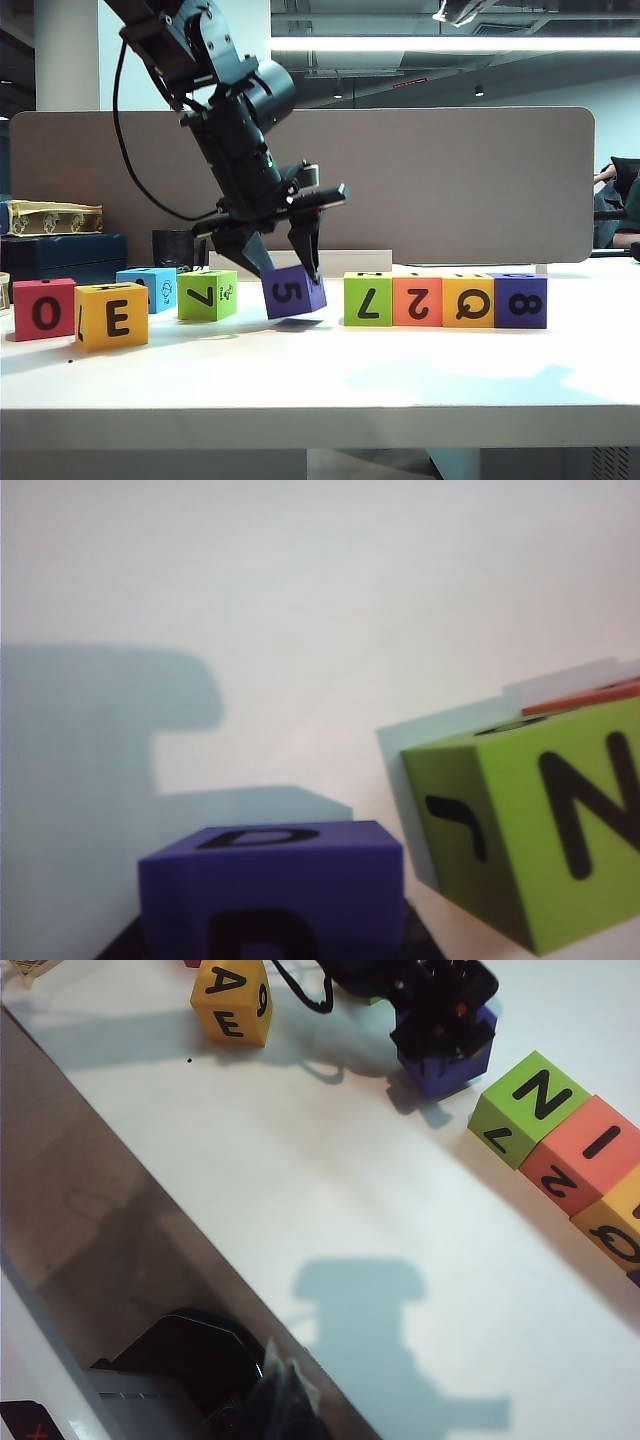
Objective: Select the appropriate blocks from the scattered letter blocks on the table and arrange them in a row to spell out "LEARNING".
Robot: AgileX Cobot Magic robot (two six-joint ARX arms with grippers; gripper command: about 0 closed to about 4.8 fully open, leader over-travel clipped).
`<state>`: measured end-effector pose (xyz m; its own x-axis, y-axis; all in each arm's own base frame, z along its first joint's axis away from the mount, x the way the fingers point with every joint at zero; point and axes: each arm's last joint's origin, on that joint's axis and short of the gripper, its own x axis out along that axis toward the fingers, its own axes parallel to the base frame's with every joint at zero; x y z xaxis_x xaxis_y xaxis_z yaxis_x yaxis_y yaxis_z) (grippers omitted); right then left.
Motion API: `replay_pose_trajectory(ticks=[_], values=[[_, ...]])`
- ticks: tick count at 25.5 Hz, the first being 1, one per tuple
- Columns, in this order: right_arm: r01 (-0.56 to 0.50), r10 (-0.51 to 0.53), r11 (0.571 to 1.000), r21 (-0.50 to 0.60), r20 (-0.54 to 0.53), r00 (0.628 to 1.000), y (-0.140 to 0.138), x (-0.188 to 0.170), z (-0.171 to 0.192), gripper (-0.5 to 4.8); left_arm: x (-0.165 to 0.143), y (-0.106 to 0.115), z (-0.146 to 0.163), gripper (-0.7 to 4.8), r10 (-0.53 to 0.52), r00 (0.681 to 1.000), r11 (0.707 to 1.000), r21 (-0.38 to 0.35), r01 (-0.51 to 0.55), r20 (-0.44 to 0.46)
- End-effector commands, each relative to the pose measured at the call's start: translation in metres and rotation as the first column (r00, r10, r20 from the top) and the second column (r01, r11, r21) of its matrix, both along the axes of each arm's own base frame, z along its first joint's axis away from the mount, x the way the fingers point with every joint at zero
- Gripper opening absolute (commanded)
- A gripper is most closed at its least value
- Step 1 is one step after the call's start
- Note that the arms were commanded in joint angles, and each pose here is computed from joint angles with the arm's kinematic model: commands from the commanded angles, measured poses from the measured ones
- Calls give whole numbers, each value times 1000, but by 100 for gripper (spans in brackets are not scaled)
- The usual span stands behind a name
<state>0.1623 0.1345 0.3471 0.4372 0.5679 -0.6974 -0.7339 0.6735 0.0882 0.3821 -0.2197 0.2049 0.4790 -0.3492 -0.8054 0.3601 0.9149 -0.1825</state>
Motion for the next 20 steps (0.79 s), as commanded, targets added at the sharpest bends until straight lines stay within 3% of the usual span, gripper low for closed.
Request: replay_pose_trajectory(ticks=[1, 7, 9, 17, 20], values=[[-4, 4, 1000, 2, 5, 1000, 0, -1, 1, -2, 3, -1, -3, 214, 4, 1000, 1000, -3, -3, 5], [-5, 4, 1000, -10, -10, 1000, -1, -2, 0, -2, 5, -3, -4, 222, 3, 1000, 1000, -17, -3, 29], [-5, 4, 1000, -10, -10, 1000, -1, -2, 0, -2, 5, -3, -4, 310, 4, 1000, 1000, -17, -4, 30], [-4, 4, 1000, -10, -10, 1000, -1, -2, 0, -2, 7, -4, 1, 348, -2, 999, 1000, -29, 3, 37], [-4, 4, 1000, -9, -9, 1000, -1, -2, 0, -2, 10, -6, 19, 350, -7, 999, 1000, -26, 8, 48]])
